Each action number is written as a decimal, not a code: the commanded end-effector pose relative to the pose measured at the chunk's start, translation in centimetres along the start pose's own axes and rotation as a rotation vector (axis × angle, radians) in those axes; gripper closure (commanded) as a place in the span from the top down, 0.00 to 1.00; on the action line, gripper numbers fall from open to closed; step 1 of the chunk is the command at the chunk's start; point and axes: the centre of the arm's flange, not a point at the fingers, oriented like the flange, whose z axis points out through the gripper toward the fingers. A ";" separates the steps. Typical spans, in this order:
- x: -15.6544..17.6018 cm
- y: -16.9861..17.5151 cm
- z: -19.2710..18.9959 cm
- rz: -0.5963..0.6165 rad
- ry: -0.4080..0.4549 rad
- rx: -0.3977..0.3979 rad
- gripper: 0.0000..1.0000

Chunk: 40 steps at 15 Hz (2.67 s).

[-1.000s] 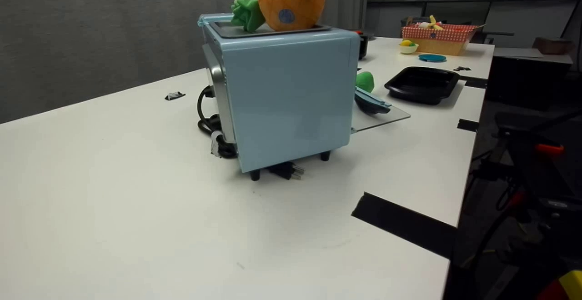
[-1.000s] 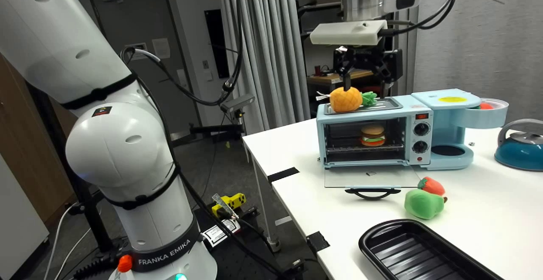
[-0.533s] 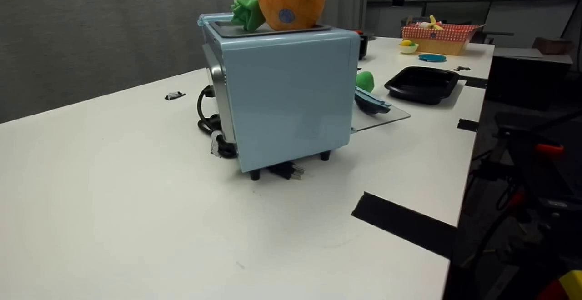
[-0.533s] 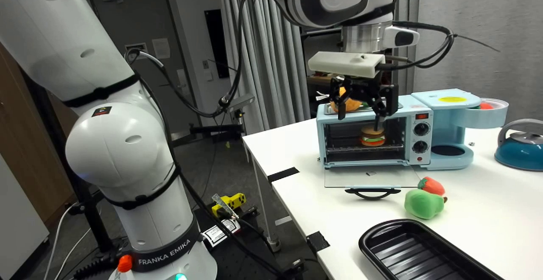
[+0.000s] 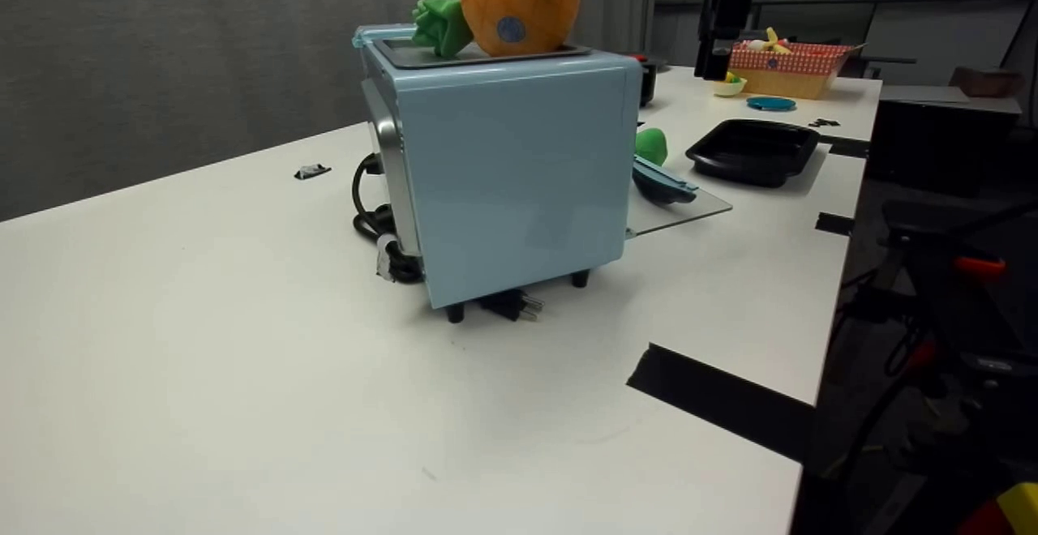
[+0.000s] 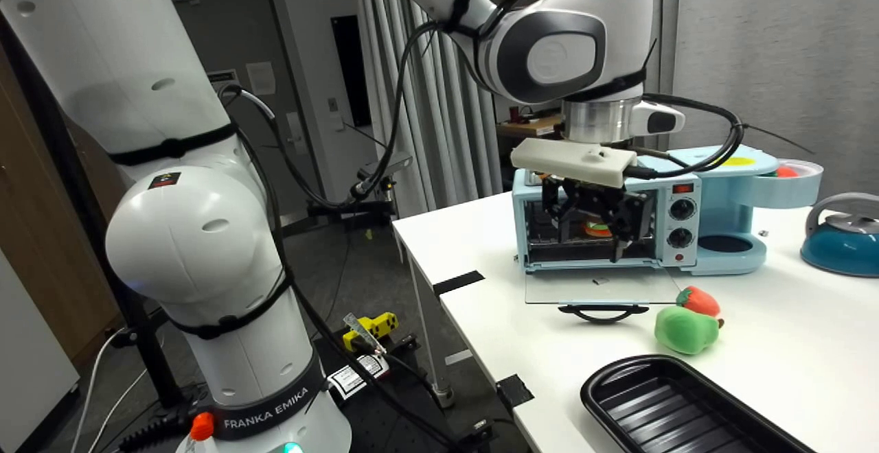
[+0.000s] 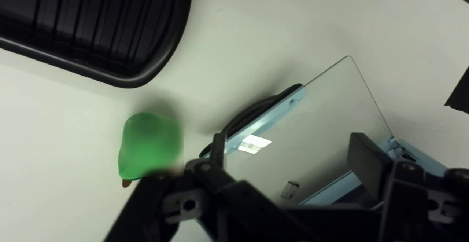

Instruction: Press the button atop the oven, flip the switch on the front of the oven, push in the oven rack, flip the switch again, and then close the oven door

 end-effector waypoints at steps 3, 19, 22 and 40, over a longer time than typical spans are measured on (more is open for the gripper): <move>-0.9 2.0 3.9 -0.070 0.001 -0.026 0.45; 1.3 2.5 14.5 0.116 0.061 -0.018 0.00; 2.2 2.3 13.6 0.152 0.108 0.015 0.00; 6.4 -2.6 2.3 0.251 0.399 0.169 0.00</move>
